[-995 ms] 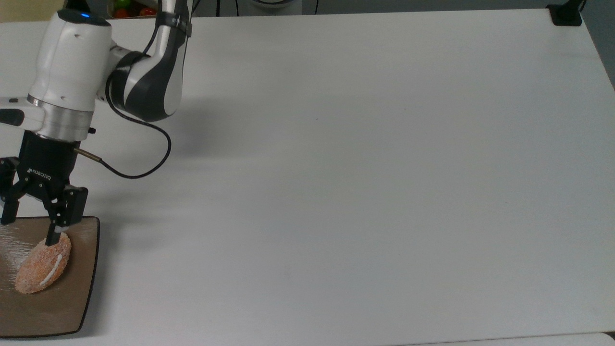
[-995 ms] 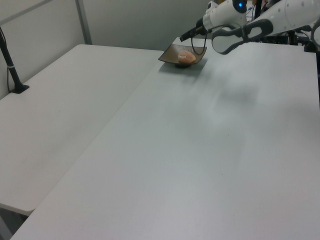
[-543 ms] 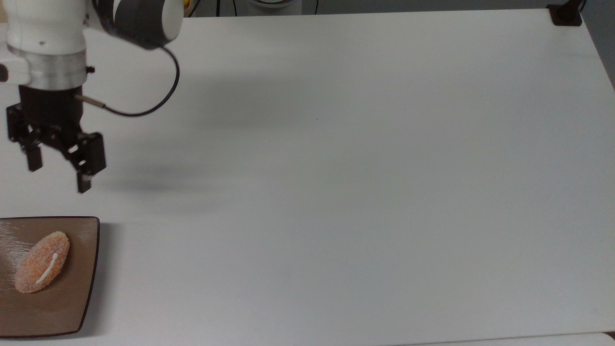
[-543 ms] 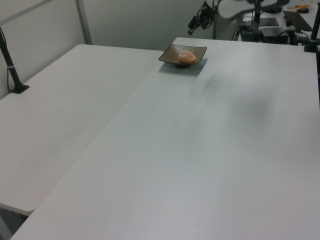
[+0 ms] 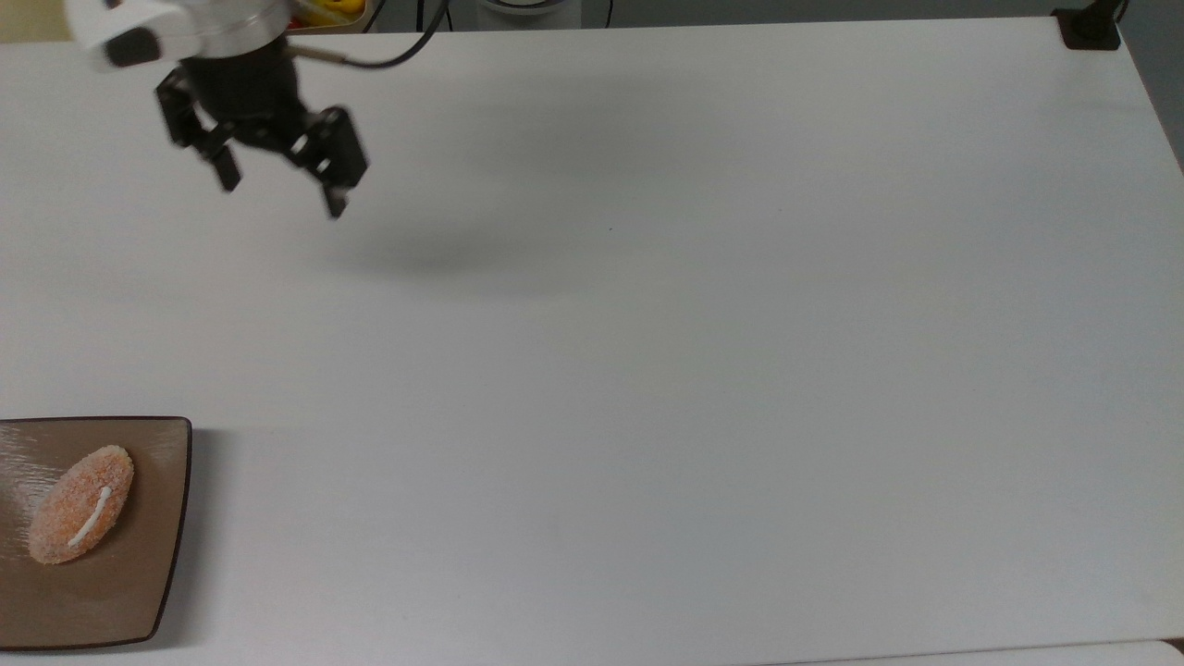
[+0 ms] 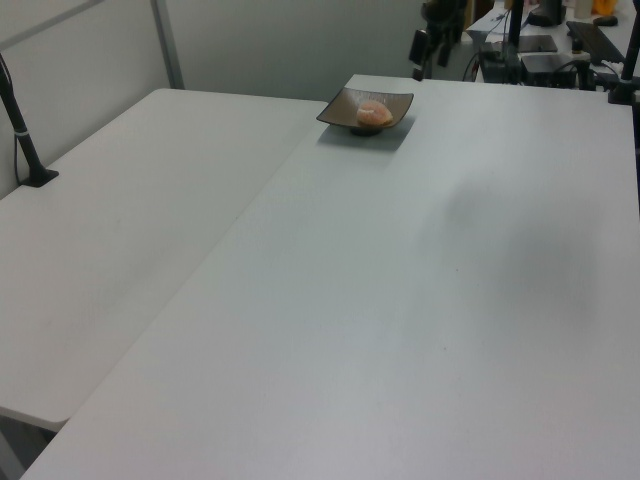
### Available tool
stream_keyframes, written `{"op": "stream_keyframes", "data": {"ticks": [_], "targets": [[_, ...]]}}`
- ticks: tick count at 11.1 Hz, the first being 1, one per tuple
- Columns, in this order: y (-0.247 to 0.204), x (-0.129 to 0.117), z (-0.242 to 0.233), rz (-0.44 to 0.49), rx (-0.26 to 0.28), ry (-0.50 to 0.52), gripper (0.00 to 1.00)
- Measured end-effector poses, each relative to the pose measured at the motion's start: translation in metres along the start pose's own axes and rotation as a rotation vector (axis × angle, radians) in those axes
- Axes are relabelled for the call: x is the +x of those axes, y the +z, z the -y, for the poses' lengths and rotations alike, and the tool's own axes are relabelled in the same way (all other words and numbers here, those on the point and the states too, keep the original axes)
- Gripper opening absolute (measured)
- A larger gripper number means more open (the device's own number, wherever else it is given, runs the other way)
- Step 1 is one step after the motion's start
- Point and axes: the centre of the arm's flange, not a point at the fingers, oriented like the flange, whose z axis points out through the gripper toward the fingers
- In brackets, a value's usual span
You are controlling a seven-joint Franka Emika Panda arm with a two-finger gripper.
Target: Bread is placed on a ceramic plate
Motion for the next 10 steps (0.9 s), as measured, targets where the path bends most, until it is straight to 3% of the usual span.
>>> {"op": "stream_keyframes", "data": {"ticks": [2, 5, 10], "targets": [[-0.012, -0.032, 0.027, 0.093, 0.001, -0.080, 1.00], [-0.017, -0.069, 0.053, 0.148, -0.001, -0.143, 1.00], [-0.037, -0.090, 0.069, 0.133, 0.026, -0.166, 1.00]]}}
